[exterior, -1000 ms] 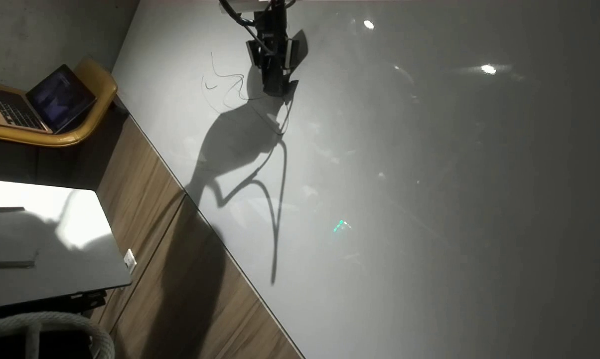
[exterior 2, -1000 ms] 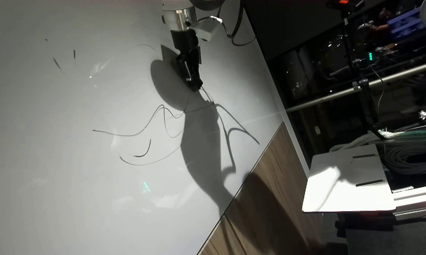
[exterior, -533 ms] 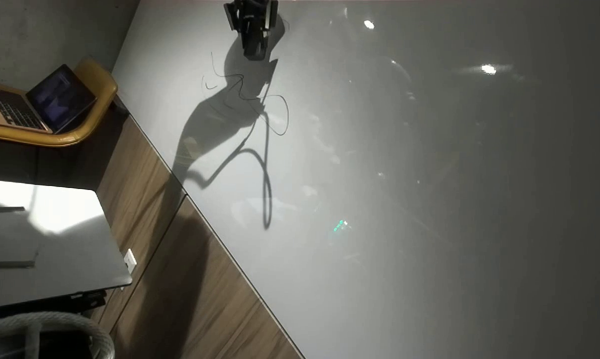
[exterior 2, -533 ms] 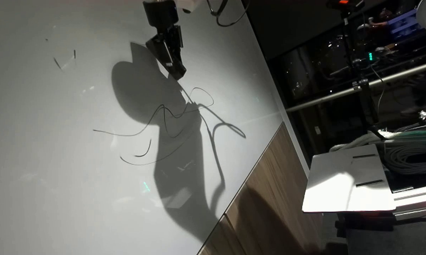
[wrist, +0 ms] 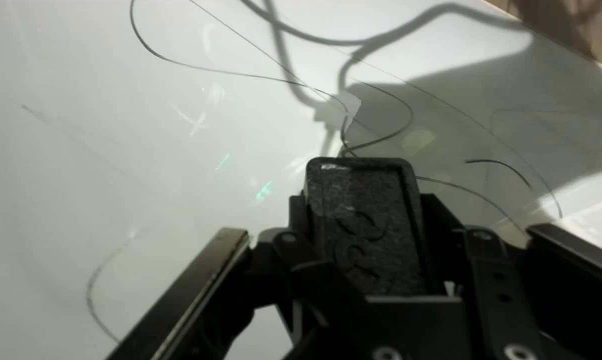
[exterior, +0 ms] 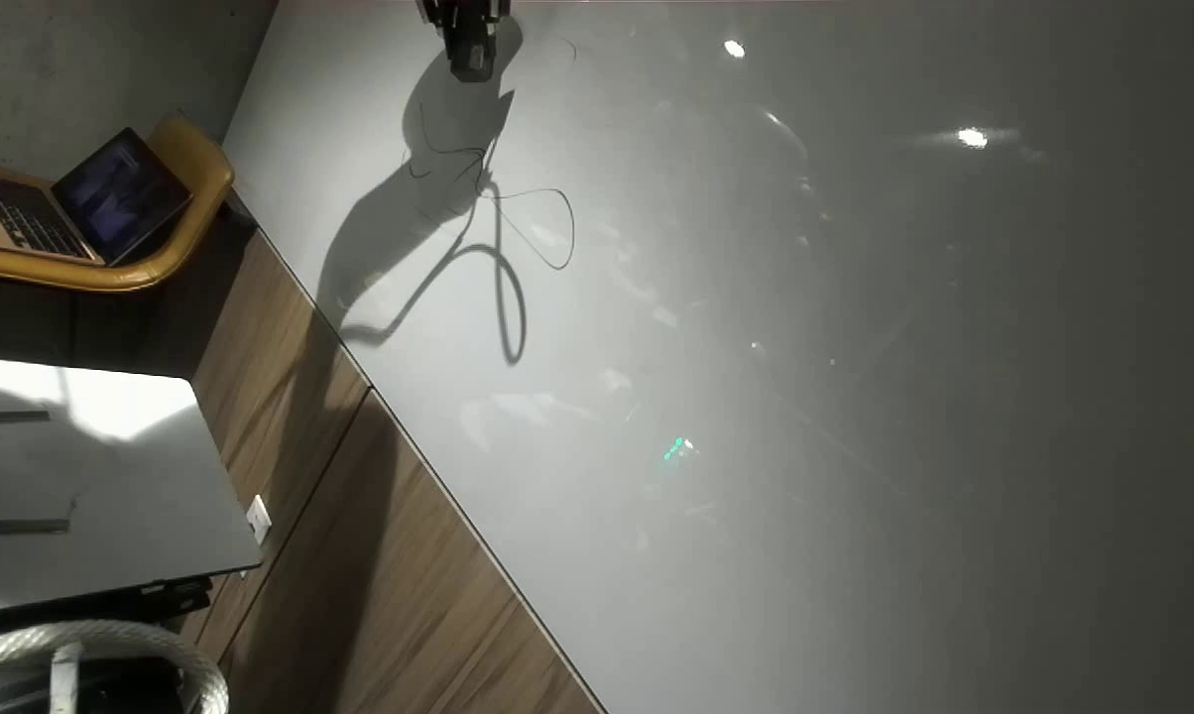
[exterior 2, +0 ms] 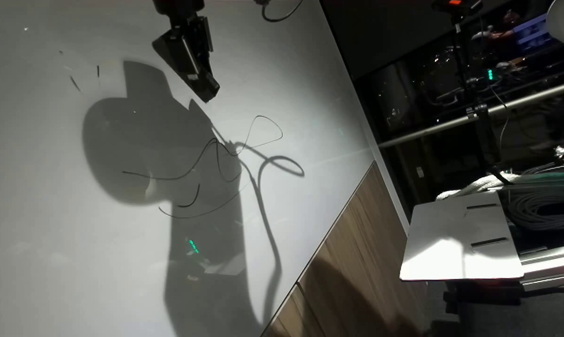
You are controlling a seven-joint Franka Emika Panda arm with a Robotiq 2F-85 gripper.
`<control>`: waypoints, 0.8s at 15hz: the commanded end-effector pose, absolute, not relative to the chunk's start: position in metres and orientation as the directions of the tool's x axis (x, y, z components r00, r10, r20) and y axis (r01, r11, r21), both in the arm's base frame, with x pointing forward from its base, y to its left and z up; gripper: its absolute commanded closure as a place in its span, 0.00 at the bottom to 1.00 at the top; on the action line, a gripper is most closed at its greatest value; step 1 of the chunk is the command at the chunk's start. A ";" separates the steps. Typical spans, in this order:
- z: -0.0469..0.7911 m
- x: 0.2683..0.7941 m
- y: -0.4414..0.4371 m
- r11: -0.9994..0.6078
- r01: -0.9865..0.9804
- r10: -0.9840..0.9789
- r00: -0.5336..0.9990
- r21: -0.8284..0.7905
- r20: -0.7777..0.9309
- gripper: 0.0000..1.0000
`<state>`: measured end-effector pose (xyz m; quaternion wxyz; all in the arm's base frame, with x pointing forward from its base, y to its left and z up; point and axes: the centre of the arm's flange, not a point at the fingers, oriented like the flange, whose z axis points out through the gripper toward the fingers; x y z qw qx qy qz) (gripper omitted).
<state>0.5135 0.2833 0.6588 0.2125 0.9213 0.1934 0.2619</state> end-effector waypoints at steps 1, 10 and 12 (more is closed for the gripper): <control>0.661 0.529 0.336 -0.814 0.270 0.496 0.783 0.514 0.376 0.69; 0.665 0.543 0.274 -0.808 0.213 0.454 0.820 0.550 0.349 0.69; 0.667 0.549 0.232 -0.813 0.182 0.427 0.831 0.553 0.355 0.69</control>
